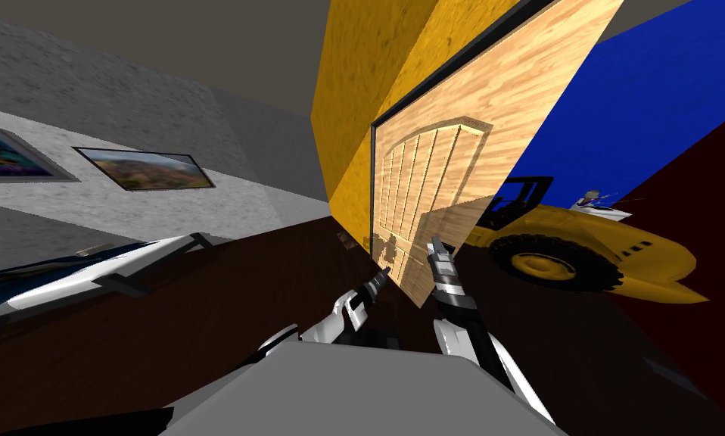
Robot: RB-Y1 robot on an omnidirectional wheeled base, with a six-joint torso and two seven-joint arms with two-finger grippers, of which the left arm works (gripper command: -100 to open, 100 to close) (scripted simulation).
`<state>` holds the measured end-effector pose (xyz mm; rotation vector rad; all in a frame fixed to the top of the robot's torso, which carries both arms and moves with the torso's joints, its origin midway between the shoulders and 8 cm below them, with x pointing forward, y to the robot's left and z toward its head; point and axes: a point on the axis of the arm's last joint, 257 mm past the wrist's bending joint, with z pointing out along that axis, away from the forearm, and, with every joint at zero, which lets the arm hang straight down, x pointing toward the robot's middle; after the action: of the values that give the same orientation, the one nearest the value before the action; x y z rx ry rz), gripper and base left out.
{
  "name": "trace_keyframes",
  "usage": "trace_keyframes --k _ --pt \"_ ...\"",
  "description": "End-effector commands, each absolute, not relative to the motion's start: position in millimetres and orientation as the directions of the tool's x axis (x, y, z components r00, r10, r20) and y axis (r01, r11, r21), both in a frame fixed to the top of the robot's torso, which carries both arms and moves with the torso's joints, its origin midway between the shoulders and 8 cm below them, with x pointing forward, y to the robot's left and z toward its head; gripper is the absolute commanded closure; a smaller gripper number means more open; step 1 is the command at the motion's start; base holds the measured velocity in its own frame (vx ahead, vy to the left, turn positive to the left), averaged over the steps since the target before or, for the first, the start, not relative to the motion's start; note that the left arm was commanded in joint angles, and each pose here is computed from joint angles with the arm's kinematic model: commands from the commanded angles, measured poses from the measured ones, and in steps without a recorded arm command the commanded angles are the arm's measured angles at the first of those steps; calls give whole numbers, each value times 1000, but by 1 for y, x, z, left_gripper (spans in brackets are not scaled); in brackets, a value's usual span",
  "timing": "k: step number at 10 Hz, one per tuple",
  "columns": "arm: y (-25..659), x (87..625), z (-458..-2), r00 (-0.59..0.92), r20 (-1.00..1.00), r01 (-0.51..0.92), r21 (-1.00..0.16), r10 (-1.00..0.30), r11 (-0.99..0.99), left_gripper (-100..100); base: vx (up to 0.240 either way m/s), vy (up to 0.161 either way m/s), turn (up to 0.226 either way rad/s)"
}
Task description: Pull the door open
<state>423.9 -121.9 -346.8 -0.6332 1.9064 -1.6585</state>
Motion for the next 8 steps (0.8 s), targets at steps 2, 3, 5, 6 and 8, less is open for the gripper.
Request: trace_keyframes --k 2,3,5,6,8 --pt "-86 434 -368 -731 -124 -16 -980 -671 198 -100 -14 162 32" --pt "-76 436 -373 -726 -133 -18 -977 -674 213 -100 -17 109 21" --pt "-44 445 -387 -710 -166 -26 -965 -684 262 -100 -32 92 41" --pt "-35 447 -391 -705 -177 -28 -961 -687 276 -100 -58 74 25" --pt "-21 454 -392 -694 -199 -20 -955 -692 294 -100 -34 -19 82"
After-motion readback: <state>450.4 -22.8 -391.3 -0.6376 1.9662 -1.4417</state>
